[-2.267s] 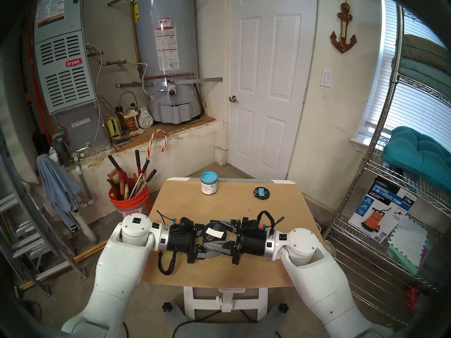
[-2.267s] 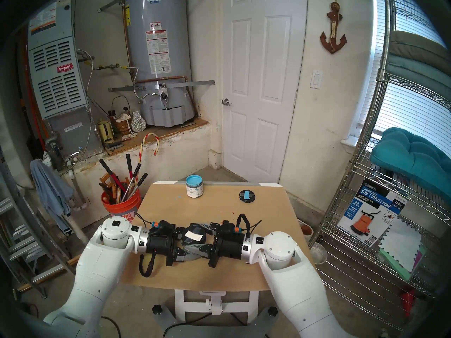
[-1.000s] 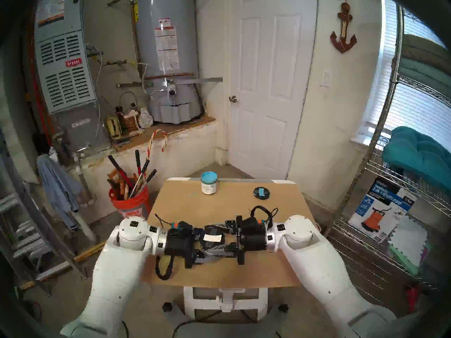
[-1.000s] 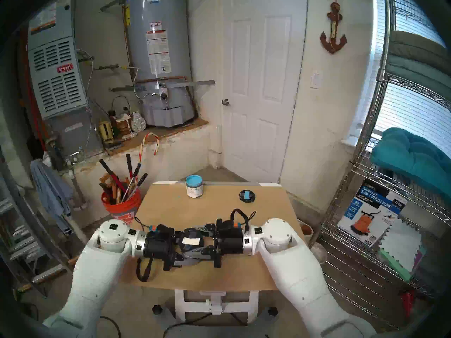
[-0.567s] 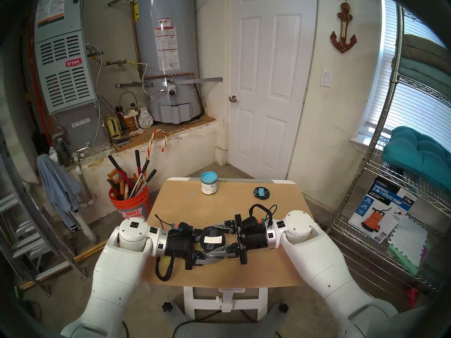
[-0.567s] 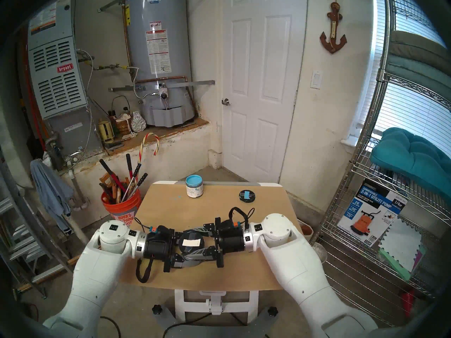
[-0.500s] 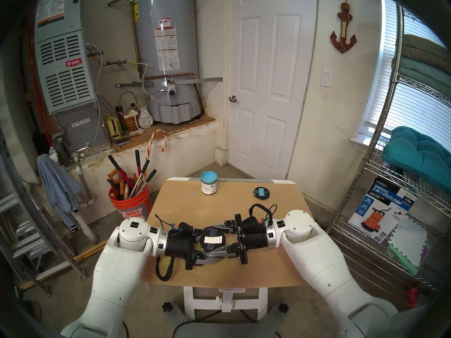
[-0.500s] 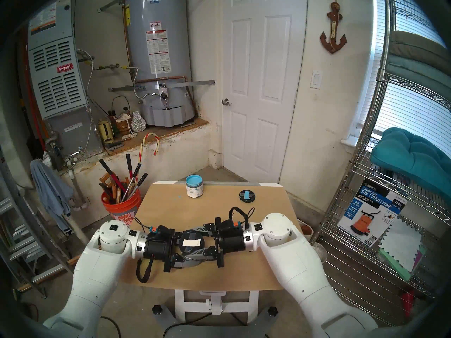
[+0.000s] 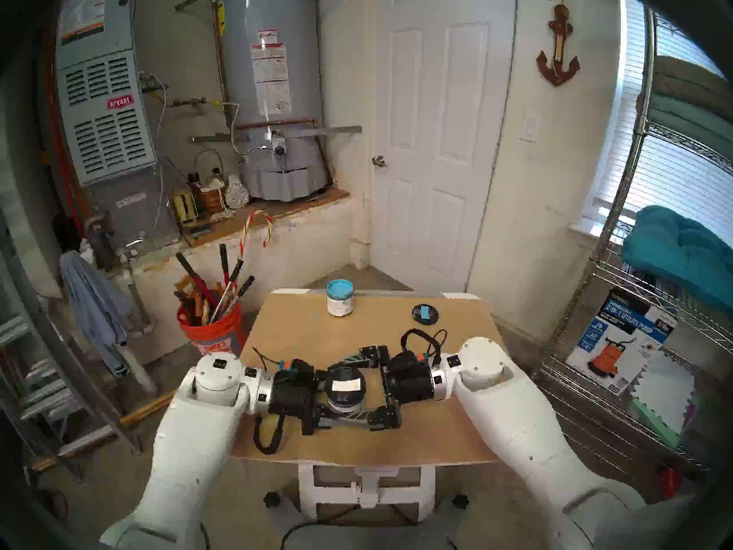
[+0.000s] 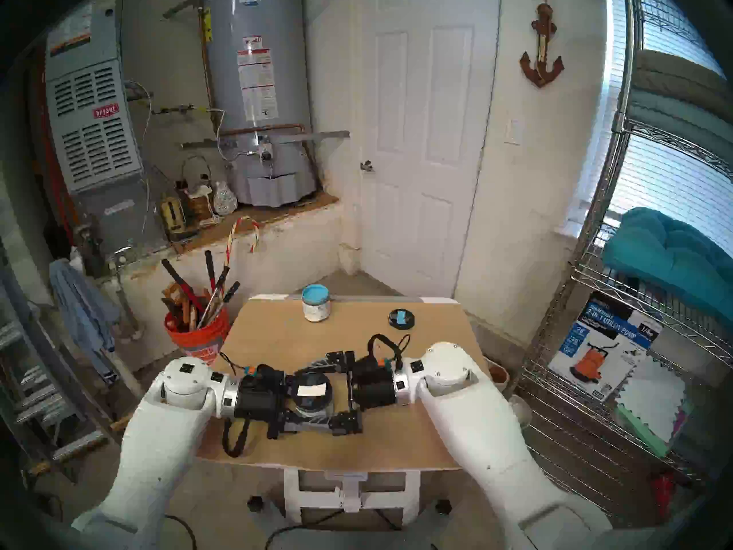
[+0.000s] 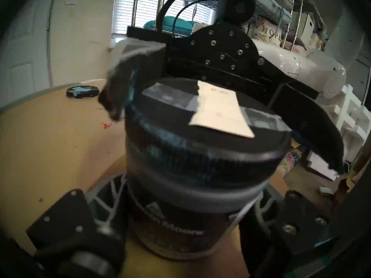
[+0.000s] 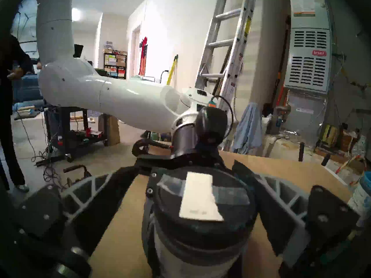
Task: Open paint jar
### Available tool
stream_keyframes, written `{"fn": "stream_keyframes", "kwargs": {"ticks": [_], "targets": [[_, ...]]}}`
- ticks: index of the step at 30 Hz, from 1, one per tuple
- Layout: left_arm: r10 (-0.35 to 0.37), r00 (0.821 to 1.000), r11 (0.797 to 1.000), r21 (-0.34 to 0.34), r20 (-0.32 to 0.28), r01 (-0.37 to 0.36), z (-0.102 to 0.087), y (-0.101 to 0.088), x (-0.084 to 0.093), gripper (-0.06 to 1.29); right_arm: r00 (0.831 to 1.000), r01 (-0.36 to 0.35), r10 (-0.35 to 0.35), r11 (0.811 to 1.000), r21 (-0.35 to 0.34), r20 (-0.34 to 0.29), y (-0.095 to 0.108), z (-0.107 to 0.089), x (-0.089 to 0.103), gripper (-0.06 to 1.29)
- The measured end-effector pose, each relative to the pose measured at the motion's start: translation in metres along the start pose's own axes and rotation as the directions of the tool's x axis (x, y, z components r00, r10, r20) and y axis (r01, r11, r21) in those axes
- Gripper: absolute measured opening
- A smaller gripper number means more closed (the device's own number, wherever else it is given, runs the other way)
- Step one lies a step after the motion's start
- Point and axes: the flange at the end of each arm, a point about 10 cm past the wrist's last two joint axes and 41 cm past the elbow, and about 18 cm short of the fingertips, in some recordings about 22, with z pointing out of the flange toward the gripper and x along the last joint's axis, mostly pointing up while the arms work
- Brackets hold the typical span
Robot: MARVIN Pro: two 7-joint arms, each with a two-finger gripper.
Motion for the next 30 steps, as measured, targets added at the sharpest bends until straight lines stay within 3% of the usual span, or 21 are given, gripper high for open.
{"fn": "stream_keyframes", "kwargs": {"ticks": [10,16,22,30], "targets": [[0.005,1.000,1.000,0.022,0.004,-0.005,-0.003,-0.008,0.002,0.78,0.998,-0.024,0.024,1.000,0.009,-0.054,0.000,0.006,0.013,1.25],[0.012,1.000,1.000,0.026,0.003,-0.013,-0.003,-0.010,0.002,0.78,0.998,-0.024,0.022,1.000,-0.019,-0.067,0.000,0.004,0.018,1.25],[0.018,1.000,0.999,0.027,0.001,-0.018,-0.003,-0.011,0.003,0.78,0.994,-0.050,0.032,0.985,-0.168,-0.108,0.007,0.000,0.019,1.25],[0.017,1.000,0.999,0.028,0.000,-0.017,-0.003,-0.010,0.004,0.78,0.991,-0.069,0.039,0.968,-0.242,-0.128,0.007,-0.003,0.015,1.25]]}}
